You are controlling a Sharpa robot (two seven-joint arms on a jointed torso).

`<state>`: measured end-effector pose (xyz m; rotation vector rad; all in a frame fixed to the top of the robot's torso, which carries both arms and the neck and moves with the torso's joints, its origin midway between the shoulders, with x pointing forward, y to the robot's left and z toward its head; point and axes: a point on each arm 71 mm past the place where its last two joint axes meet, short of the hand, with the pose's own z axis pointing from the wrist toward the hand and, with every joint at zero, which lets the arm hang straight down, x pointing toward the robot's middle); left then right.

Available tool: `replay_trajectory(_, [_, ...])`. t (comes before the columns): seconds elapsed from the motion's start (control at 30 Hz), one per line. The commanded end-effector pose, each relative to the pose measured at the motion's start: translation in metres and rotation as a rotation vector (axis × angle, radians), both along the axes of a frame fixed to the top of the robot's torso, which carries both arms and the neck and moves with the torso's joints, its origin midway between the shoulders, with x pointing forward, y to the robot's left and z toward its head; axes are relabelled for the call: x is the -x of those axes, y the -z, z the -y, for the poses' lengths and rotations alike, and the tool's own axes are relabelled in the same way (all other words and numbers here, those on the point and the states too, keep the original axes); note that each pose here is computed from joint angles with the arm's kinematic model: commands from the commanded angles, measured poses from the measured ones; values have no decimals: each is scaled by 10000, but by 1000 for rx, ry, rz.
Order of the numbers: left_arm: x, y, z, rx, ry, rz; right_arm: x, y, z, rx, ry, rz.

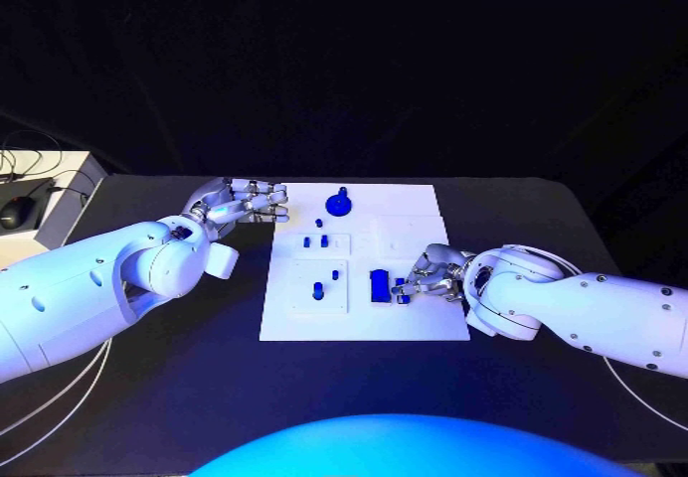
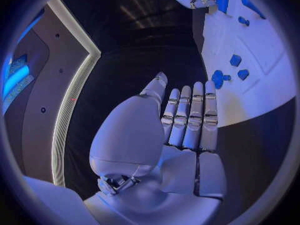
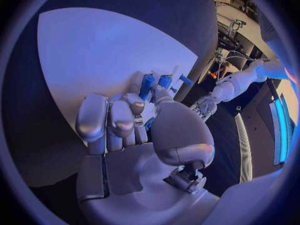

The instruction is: Assemble the parts on the task board

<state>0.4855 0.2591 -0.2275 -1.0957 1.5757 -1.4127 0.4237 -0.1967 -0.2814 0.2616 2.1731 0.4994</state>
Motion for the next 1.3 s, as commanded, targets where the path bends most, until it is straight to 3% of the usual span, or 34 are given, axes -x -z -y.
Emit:
replay_trajectory(0.03, [5,-7,21,7,18,2,14,-8,-41,-25,-8,3])
replay_trajectory(1.3, [2,0,12,3,19,-2,53,-42,86,-66,40,1])
